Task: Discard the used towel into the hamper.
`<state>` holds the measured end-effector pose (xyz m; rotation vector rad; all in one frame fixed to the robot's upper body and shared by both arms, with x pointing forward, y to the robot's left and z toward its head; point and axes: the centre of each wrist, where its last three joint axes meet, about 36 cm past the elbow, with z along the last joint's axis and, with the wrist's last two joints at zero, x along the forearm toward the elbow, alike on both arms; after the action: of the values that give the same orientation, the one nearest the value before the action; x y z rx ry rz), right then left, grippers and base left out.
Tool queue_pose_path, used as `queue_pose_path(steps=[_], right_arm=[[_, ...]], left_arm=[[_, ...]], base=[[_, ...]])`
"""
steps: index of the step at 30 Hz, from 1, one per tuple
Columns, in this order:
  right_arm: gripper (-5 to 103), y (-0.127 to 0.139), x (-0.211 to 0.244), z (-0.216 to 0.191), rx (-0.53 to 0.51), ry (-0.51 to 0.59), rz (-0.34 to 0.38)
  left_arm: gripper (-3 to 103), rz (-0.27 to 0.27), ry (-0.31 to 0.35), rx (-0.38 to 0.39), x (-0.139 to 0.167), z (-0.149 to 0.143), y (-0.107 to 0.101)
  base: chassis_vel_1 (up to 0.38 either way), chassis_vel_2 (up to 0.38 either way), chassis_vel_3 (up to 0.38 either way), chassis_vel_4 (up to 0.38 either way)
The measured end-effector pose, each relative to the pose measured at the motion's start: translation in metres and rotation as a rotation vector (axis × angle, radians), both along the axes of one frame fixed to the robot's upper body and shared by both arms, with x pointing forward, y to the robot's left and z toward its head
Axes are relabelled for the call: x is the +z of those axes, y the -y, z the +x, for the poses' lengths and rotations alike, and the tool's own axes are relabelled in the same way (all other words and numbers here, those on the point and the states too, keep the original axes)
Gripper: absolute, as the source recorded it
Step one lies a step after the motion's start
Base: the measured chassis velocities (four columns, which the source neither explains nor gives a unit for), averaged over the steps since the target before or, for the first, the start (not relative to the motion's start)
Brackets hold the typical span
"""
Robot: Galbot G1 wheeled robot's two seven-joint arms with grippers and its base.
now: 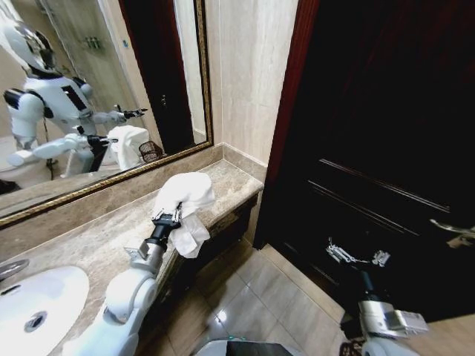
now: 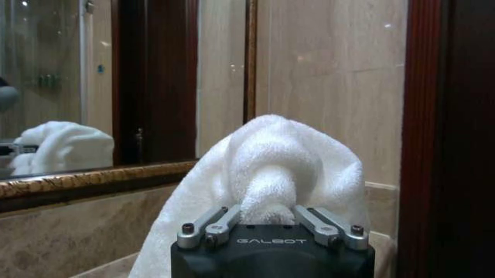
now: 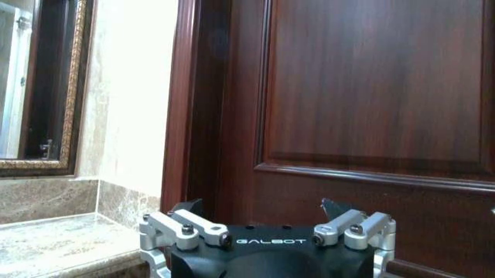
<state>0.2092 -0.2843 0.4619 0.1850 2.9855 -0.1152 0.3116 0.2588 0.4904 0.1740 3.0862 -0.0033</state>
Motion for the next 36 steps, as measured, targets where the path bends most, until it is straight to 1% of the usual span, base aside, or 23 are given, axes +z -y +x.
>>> queue_pose_path(steps=[4,9,23,36], right_arm=[[100,0.0,-0.001,-0.001,0.005,0.008,-0.001],[100,-0.001,-0.005,-0.003,0.016,0.009,0.001],[100,-0.001,-0.005,-0.007,0.021,0.022,-0.005],[100,-0.001,-0.006,-0.008,0.02,0.024,-0.004]], left_arm=[[15,-0.009,-0.014,-0.013,-0.002,-0.002,0.006],[15,-0.005,-0.022,-0.021,-0.004,-0.004,0.011],[15,-0.002,-0.02,-0.029,-0.012,-0.013,0.013],[15,-0.004,-0.006,-0.035,-0.016,-0.014,0.014]], base=[[0.051,-0.046,-0.052,0.05],[0.067,-0.059,-0.053,0.063],[0.07,-0.071,-0.068,0.074],[0.097,-0.111,-0.097,0.114]])
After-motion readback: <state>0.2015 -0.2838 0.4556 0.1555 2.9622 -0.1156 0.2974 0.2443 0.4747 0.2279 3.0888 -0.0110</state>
